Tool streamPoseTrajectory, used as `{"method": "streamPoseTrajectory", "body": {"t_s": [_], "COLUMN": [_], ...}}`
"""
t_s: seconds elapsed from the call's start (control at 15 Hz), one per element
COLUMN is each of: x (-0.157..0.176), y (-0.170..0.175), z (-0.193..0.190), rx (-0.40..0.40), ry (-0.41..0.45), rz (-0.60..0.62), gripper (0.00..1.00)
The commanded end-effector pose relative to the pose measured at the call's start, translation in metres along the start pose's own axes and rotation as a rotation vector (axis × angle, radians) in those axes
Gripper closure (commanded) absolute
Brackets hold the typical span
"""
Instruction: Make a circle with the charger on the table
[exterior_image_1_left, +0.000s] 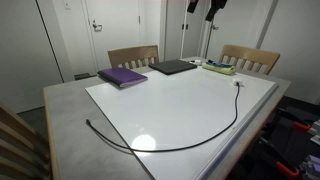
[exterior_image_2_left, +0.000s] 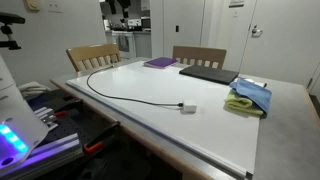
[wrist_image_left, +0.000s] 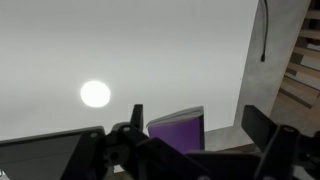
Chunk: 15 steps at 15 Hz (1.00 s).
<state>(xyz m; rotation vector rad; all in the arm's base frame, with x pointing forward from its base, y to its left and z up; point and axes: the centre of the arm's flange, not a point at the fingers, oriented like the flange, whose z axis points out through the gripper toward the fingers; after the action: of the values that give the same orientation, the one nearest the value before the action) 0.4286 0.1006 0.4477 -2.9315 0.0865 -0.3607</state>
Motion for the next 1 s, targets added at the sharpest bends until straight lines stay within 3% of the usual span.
{"method": "streamPoseTrajectory", "body": {"t_s": [0.0, 0.47, 0.93], "x": [0.000, 0.010, 0.015], "y": [0.000, -0.034, -0.090], "z": [0.000, 0.024, 0.067], "rx": [0.000, 0.006, 0.037], "ry": [0.000, -0.027, -0.061], "rz": [0.000, -0.061, -0.154], "gripper": [0.00, 0.00, 0.00]}}
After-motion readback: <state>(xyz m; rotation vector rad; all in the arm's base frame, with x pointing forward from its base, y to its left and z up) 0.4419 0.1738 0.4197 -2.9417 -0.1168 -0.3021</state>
